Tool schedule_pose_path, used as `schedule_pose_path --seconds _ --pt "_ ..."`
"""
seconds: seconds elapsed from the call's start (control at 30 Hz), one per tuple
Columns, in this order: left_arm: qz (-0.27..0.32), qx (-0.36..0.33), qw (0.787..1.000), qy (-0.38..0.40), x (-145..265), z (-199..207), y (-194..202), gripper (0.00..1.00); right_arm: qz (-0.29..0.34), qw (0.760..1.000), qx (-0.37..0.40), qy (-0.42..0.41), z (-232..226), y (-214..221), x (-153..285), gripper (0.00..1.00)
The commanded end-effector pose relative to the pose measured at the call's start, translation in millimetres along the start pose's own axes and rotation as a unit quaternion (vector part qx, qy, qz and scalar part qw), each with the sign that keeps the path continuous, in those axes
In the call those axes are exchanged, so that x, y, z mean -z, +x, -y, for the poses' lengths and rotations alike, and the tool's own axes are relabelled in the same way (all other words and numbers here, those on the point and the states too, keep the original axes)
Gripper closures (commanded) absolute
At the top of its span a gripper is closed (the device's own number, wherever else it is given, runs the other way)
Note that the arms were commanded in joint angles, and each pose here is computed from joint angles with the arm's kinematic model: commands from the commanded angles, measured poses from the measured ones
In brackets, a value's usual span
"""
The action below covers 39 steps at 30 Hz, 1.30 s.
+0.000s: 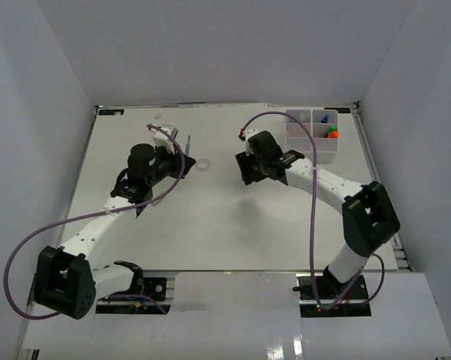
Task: Sort the stationery into containers
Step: Pick up the pen cap from the center of the board.
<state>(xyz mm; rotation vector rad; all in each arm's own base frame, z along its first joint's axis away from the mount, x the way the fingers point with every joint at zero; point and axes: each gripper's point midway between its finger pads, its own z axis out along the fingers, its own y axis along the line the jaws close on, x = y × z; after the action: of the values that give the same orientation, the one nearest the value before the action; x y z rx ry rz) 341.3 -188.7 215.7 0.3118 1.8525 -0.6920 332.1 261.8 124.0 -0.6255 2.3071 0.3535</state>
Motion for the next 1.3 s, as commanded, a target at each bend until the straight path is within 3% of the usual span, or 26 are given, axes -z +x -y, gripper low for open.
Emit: schedule_pose_path --seconds 0.0,0.2,0.63,1.27 --pt "0.030 -0.022 0.999 -0.013 10.0 -0.5 -21.5 1.00 -0.028 0.999 0.017 0.033 2.7 -14.4 -6.8 0.42" --pt "0.041 -0.032 0.998 -0.030 16.7 -4.3 -28.1 1.00 -0.066 0.996 0.028 0.050 0.0 -13.3 -43.4 0.57" --pt "0.045 -0.034 0.998 -0.026 19.1 -1.7 -30.9 1.00 -0.121 0.990 0.023 0.070 0.8 8.1 -91.5 0.63" --pt "0.037 -0.034 0.999 -0.004 17.3 5.0 -27.0 1.00 -0.159 0.983 0.022 0.094 11.1 30.4 -102.8 0.68"
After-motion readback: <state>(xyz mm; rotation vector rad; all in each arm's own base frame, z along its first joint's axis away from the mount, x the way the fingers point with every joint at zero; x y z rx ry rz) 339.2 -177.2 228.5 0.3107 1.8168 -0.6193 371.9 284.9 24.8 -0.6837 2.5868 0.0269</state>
